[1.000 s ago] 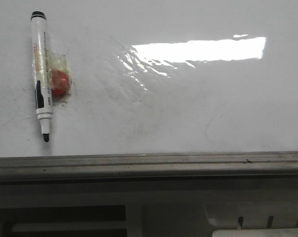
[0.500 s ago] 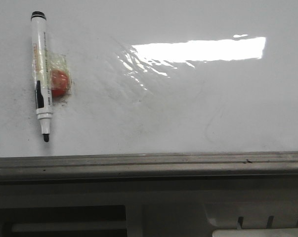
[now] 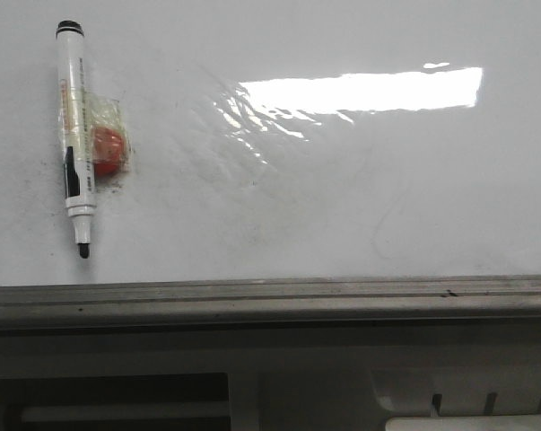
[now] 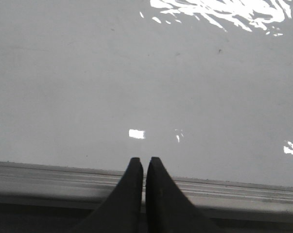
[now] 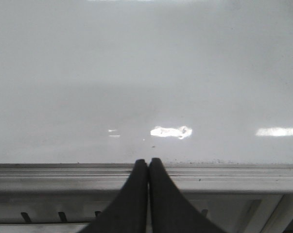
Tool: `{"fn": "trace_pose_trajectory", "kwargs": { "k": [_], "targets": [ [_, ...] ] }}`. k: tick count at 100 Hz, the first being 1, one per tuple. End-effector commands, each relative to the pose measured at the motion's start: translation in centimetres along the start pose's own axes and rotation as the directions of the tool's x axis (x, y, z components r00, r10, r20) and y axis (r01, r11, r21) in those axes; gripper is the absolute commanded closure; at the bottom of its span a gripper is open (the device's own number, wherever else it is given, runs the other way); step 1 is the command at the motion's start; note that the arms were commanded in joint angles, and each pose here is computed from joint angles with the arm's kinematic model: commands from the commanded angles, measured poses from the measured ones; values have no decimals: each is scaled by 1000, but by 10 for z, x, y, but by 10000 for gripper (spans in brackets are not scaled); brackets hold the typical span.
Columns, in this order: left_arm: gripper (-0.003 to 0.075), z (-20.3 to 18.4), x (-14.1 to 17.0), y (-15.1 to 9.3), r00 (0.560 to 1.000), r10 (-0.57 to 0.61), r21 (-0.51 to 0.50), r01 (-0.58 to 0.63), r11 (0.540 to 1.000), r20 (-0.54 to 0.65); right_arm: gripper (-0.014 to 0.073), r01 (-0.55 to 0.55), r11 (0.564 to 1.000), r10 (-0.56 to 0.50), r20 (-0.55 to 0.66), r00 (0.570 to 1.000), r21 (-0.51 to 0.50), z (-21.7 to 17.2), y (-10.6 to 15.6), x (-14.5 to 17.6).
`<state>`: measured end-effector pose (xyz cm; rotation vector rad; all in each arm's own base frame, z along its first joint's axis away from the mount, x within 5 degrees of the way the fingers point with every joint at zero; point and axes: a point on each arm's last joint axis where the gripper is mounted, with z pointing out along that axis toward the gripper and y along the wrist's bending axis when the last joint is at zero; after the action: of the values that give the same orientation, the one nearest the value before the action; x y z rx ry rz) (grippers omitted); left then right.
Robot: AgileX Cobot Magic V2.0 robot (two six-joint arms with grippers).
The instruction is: Write number 8 on whiteboard
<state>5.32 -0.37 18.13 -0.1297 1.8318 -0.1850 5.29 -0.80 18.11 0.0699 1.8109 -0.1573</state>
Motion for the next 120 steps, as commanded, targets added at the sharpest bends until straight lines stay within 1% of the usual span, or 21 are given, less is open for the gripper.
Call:
{"fn": "trace_pose_trajectory", "kwargs": {
  "k": [1, 12, 23, 37, 46, 54, 72, 85, 92, 102, 110, 115, 120],
  "targets": [
    [741, 1, 6, 2, 1000, -1, 3, 1, 1000, 27, 658, 8, 1000, -9, 29, 1000, 11, 0, 0, 2],
    [741, 1, 6, 2, 999, 13, -1, -13, 1000, 34, 658, 8, 1000, -9, 29, 1000, 11, 0, 0, 2],
    [741, 1, 2, 4, 991, 118, -34, -116, 993, 65, 658, 8, 1000, -9, 29, 1000, 11, 0, 0, 2],
    [741, 1, -1, 3, 987, 124, -29, -121, 992, 104, 658, 8, 1000, -9, 29, 1000, 11, 0, 0, 2],
    [741, 1, -1, 3, 986, 126, -29, -123, 992, 109, 658, 8, 1000, -9, 32, 999, 11, 0, 0, 1],
    [741, 1, -1, 3, 985, 133, -32, -131, 991, 109, 658, 8, 1000, -9, 66, 998, 13, 0, -1, -2],
    [741, 1, -2, 5, 973, 204, -57, -199, 978, 109, 658, 7, 1000, -11, 162, 987, 21, -1, -1, -11],
    [741, 1, -3, 5, 970, 215, -60, -209, 976, 114, 658, 7, 1000, -11, 177, 984, 22, -2, -1, -12],
    [741, 0, -5, 4, 961, 235, -62, -229, 972, 142, 658, 7, 1000, -11, 186, 982, 23, -2, -1, -13],
    [741, -1, -12, 1, 946, 235, -47, -230, 972, 224, 658, 34, 999, -39, 195, 980, 32, -2, -2, -14],
    [741, -2, -17, -1, 931, 234, -38, -233, 972, 281, 658, 33, 999, -39, 209, 977, 33, -2, -2, -15],
    [741, -3, -18, -2, 925, 233, -35, -234, 972, 299, 658, 18, 999, -25, 251, 968, 32, -3, -2, -19],
    [741, -3, -19, -2, 923, 233, -33, -234, 972, 307, 658, -31, 999, 22, 322, 947, 21, -5, -2, -25]
  ]
}}
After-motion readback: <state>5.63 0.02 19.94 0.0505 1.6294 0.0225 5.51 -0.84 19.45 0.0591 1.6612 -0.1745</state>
